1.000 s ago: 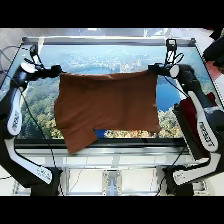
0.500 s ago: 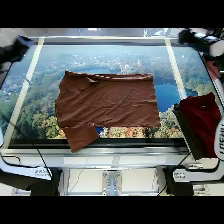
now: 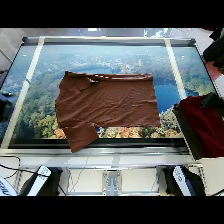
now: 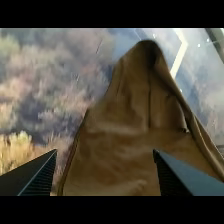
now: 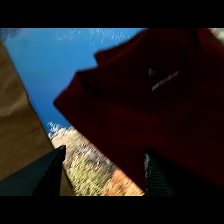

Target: Fold the shirts.

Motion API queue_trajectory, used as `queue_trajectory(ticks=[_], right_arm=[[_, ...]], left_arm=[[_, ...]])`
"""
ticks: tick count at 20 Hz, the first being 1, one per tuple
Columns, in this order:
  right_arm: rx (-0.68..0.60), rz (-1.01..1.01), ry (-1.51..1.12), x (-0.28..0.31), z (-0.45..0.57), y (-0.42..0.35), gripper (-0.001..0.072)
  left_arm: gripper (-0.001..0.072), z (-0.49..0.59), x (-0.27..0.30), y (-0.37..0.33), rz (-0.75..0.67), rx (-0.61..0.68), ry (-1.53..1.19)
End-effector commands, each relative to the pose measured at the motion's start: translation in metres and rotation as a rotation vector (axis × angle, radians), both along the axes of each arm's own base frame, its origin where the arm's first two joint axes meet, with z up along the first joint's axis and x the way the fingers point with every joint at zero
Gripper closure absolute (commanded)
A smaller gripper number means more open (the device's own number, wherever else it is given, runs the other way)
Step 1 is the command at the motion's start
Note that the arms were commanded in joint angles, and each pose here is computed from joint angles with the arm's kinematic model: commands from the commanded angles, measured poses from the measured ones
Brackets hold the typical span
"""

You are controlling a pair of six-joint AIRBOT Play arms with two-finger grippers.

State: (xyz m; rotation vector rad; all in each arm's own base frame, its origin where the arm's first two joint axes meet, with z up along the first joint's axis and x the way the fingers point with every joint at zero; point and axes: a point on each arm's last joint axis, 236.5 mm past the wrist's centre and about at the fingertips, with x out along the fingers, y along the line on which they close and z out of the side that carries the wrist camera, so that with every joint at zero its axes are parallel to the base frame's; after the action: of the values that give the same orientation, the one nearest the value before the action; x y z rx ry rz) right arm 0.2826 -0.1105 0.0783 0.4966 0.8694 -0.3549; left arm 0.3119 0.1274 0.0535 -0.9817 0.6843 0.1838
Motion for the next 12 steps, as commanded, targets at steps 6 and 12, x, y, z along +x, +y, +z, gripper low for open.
queue_trajectory(ticks=[6,12], right_arm=[[0.575,-0.018,0.116,-0.036,-0.133,0.106,0.0277],[0.682,0.048,0.034,-0.012,-0.120,0.122,0.0256]], left_arm=[[0.0010,-0.131,-0.068,-0.103,-0.004,-0.314,0.205],[0.0102,-0.131,-0.030,-0.123,-0.035,-0.391,0.105]])
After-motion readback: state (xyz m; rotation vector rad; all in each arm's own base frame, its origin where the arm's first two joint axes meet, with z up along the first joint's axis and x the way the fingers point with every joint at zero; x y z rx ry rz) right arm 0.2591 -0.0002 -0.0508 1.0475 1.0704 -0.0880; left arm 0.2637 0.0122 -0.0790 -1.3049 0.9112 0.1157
